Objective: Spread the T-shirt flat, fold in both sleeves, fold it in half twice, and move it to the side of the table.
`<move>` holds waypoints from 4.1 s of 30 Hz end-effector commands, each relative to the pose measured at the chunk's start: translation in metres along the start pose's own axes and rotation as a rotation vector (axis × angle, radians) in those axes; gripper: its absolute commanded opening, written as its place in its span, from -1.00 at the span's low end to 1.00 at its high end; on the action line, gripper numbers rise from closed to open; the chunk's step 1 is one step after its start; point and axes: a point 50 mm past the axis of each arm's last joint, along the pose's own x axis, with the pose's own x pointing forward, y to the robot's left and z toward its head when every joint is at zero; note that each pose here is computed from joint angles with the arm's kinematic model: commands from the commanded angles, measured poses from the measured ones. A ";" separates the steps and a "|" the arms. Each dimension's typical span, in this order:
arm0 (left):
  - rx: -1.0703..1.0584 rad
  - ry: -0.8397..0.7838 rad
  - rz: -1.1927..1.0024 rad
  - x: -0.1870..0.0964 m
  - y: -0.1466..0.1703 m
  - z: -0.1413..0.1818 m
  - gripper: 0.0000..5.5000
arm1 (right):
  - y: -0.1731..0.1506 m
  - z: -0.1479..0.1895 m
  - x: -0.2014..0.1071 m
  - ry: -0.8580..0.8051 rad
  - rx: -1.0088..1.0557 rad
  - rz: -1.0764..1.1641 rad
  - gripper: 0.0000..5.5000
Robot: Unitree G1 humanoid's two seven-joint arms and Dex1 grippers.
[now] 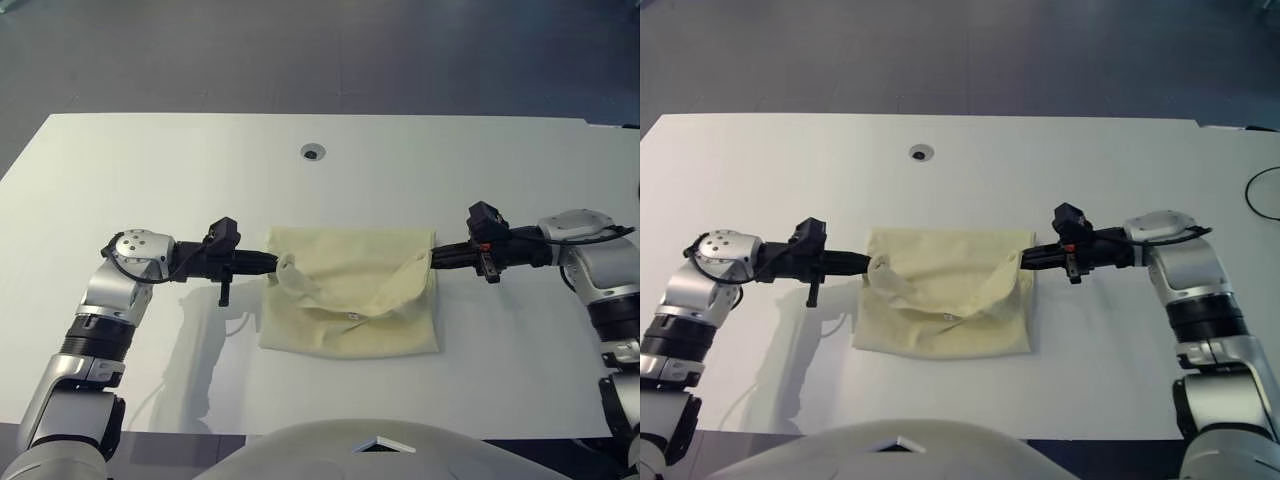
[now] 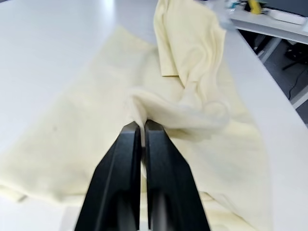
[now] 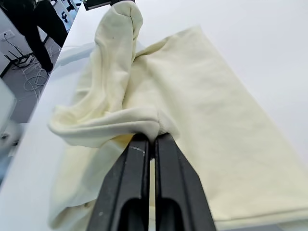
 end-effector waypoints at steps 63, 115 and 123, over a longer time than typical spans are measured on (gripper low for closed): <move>-0.382 -0.231 0.486 -0.013 0.057 0.032 0.46 | -0.061 0.017 -0.005 -0.376 0.296 -0.614 0.33; 0.360 0.499 -0.026 0.007 -0.124 -0.054 0.42 | 0.066 0.037 0.001 0.121 -0.428 -0.512 0.96; 0.325 0.520 -0.134 -0.001 -0.152 -0.054 0.76 | 0.088 0.026 0.036 0.144 -0.448 -0.369 0.96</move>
